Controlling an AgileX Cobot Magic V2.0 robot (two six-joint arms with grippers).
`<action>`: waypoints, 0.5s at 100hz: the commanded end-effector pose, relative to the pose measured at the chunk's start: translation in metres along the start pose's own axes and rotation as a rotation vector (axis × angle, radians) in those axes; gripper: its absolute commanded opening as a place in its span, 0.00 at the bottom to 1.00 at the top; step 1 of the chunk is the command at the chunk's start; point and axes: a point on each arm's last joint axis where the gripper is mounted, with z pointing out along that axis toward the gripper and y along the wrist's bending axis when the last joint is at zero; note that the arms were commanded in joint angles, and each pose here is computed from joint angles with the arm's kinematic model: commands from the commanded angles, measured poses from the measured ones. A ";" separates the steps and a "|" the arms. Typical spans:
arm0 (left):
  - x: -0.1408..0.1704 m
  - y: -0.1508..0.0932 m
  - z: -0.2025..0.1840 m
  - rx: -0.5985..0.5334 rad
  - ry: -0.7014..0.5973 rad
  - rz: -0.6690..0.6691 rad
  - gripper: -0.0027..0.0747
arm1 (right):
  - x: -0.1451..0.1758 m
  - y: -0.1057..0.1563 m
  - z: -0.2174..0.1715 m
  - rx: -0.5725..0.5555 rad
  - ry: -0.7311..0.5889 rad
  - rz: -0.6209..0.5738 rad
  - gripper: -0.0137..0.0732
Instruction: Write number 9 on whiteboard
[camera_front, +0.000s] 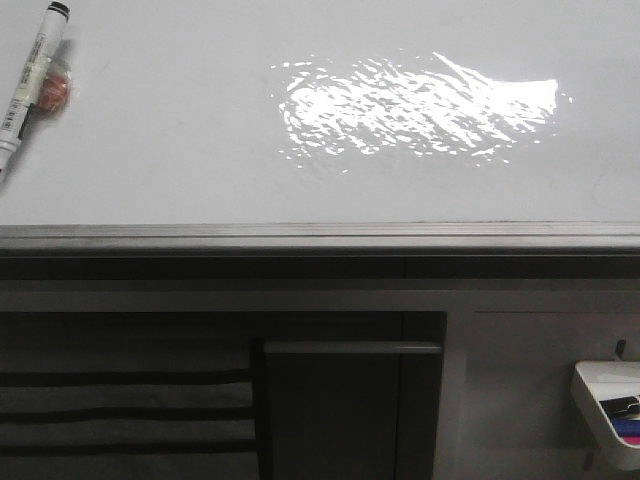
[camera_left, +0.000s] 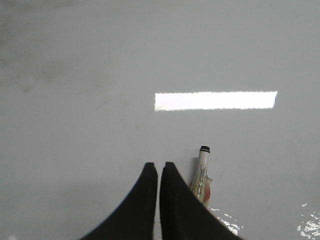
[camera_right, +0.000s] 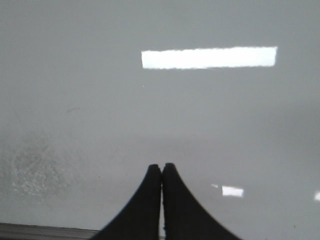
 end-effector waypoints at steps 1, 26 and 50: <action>-0.021 -0.001 0.010 -0.003 -0.026 0.010 0.01 | -0.021 -0.001 0.009 0.009 -0.028 -0.022 0.07; -0.016 0.000 0.028 -0.007 0.032 0.009 0.01 | -0.020 -0.001 0.023 0.009 0.009 -0.022 0.07; -0.015 0.000 0.031 -0.008 0.046 0.009 0.01 | -0.018 -0.001 0.023 0.008 0.026 -0.022 0.07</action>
